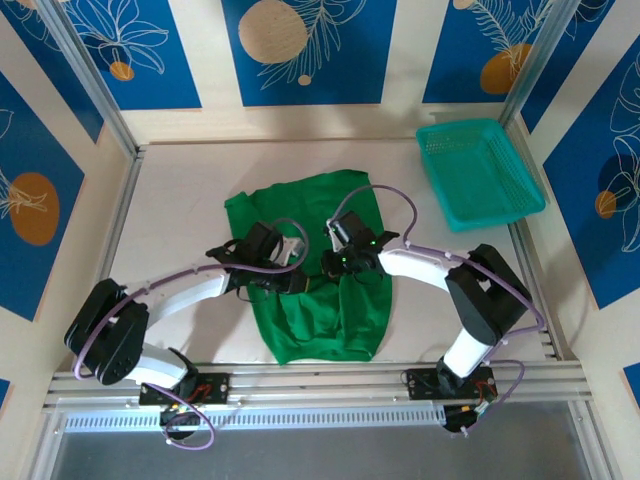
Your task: Fold the inside-out t-shirt
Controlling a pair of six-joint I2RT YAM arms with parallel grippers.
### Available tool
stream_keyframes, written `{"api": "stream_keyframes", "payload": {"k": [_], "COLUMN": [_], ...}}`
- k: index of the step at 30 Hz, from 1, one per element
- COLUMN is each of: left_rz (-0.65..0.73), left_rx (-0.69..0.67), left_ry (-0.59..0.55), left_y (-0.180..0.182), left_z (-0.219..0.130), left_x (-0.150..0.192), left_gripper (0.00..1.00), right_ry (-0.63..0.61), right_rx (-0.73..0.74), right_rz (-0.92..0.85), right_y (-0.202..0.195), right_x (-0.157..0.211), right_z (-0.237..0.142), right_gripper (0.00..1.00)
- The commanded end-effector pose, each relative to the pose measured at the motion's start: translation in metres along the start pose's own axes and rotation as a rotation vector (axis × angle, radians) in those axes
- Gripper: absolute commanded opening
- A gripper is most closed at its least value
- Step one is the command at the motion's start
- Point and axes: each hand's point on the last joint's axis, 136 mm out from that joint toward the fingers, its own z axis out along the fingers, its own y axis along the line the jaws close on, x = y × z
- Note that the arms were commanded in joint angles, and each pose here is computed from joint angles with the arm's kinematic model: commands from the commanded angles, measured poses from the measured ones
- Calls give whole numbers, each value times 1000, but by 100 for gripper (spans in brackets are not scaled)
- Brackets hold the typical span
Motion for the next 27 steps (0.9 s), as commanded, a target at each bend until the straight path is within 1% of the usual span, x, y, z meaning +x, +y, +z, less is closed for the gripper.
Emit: {"api": "stream_keyframes", "payload": {"k": [1, 3, 4, 5, 7, 8, 11, 13, 17, 18, 20, 23, 25, 27], "left_rz": [13, 32, 42, 54, 83, 102, 165, 182, 245, 252, 248, 244, 250, 259], "left_rx": [2, -24, -45, -65, -142, -160, -118, -82, -17, -4, 8, 17, 53, 89], "left_ry": [12, 4, 0, -5, -36, -52, -57, -43, -85, -76, -42, -8, -25, -77], "left_y": [5, 12, 16, 20, 32, 34, 23, 17, 9, 7, 8, 9, 0, -11], "left_z": [5, 5, 5, 5, 3, 4, 13, 19, 26, 28, 33, 39, 34, 25], "left_x": [6, 2, -2, -7, -23, -31, -50, -55, -62, -62, -58, -54, -57, -62], "left_gripper": [41, 48, 52, 54, 56, 56, 56, 56, 55, 53, 46, 27, 18, 10], "right_ry": [-54, -56, -55, -53, -58, -68, -112, -135, -172, -180, -186, -198, -185, -161], "right_rx": [-13, -18, -25, -38, -63, -78, -125, -140, -204, -222, -255, -277, -308, -365], "right_rz": [-24, -18, -12, -13, -17, -20, -12, 5, 34, 47, 62, 59, 72, 71], "right_y": [2, 2, 2, 4, 6, 7, 11, 10, 9, 8, 9, 10, 13, 21], "right_x": [-20, -18, -16, -13, -8, -7, -4, -5, -11, -13, -18, -23, -22, -21], "right_z": [4, 5, 5, 5, 2, -1, -14, -23, -40, -43, -50, -58, -60, -65], "right_gripper": [11, 10, 6, 1, 0, 0, 0, 0, 0, 0, 0, 0, 0, 0]}}
